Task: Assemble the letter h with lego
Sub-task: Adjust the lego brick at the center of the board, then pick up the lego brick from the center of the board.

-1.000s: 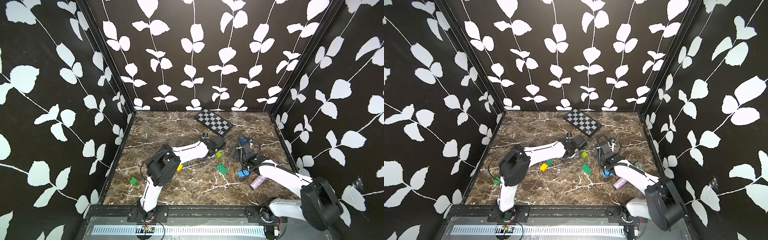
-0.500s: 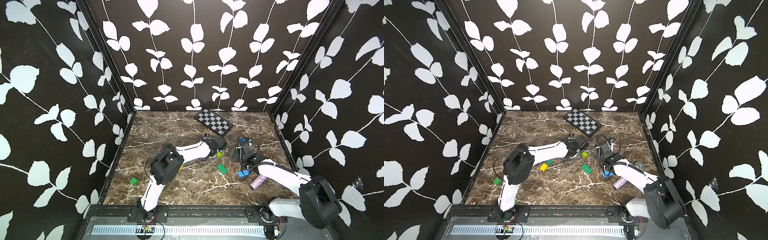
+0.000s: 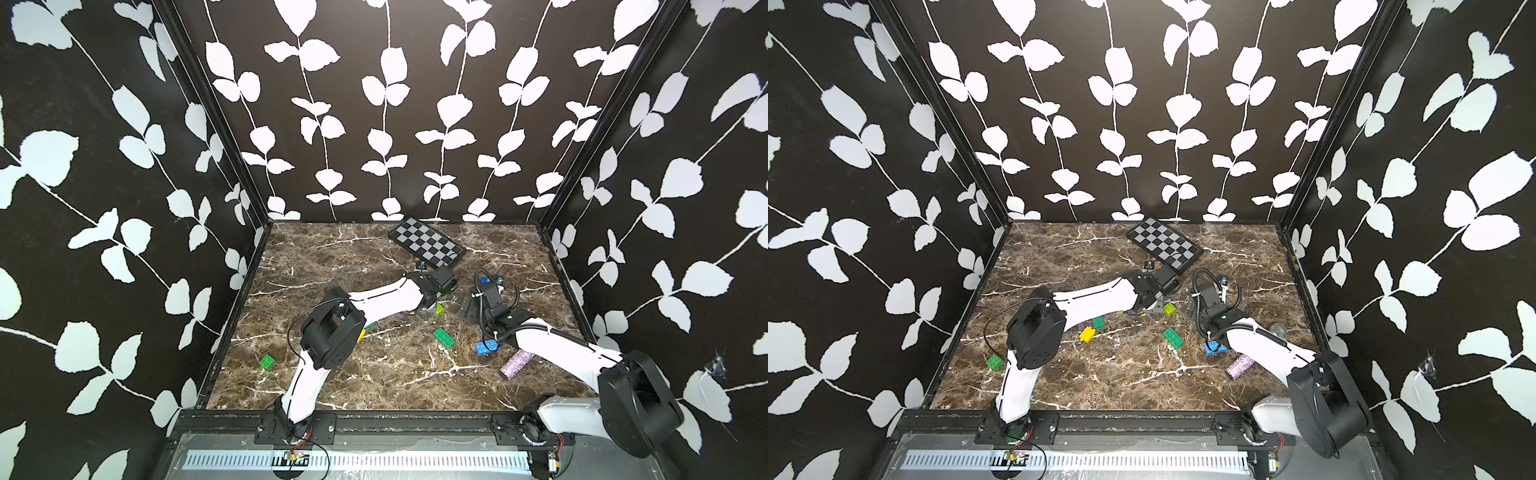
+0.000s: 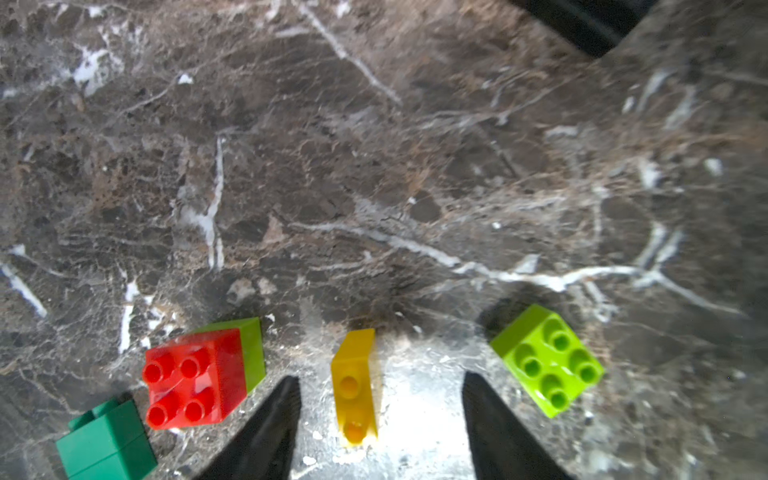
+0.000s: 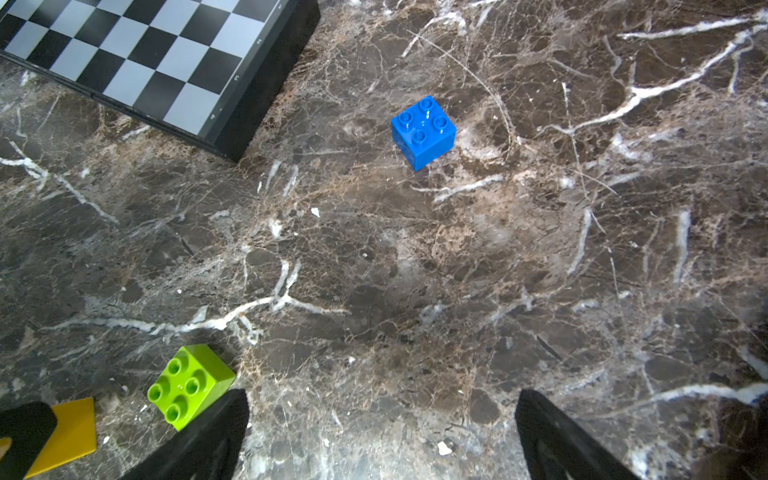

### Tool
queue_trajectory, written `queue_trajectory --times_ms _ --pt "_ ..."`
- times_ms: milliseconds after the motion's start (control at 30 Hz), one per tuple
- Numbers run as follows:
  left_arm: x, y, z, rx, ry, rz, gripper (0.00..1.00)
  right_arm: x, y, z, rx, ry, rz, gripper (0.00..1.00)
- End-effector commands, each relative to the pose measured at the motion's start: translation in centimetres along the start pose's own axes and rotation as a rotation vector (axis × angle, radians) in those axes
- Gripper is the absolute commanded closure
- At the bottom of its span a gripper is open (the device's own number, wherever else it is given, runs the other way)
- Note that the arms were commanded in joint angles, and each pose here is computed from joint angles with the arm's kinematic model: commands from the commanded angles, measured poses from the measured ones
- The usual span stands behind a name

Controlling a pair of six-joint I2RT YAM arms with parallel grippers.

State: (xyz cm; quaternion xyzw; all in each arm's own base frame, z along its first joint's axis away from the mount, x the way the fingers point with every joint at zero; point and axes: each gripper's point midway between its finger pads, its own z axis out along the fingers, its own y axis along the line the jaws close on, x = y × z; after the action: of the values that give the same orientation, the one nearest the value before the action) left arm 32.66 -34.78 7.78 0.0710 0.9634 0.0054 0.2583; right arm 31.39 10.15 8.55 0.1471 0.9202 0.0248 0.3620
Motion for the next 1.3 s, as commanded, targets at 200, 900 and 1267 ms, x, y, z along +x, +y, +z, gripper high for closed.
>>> queue_trajectory --times_ms 200,900,1267 --pt "1.6 -6.4 -9.5 0.442 -0.059 0.505 0.04 -1.4 -0.1 -0.4 0.028 -0.04 0.038 0.0" --pt "9.3 -9.6 -4.3 0.554 0.178 0.823 0.12 -0.8 -5.4 0.0 0.089 -0.039 0.264 0.01" --pt "9.2 -9.8 -2.8 0.501 0.214 0.81 0.17 -0.7 -5.4 0.2 0.082 -0.027 0.268 0.01"
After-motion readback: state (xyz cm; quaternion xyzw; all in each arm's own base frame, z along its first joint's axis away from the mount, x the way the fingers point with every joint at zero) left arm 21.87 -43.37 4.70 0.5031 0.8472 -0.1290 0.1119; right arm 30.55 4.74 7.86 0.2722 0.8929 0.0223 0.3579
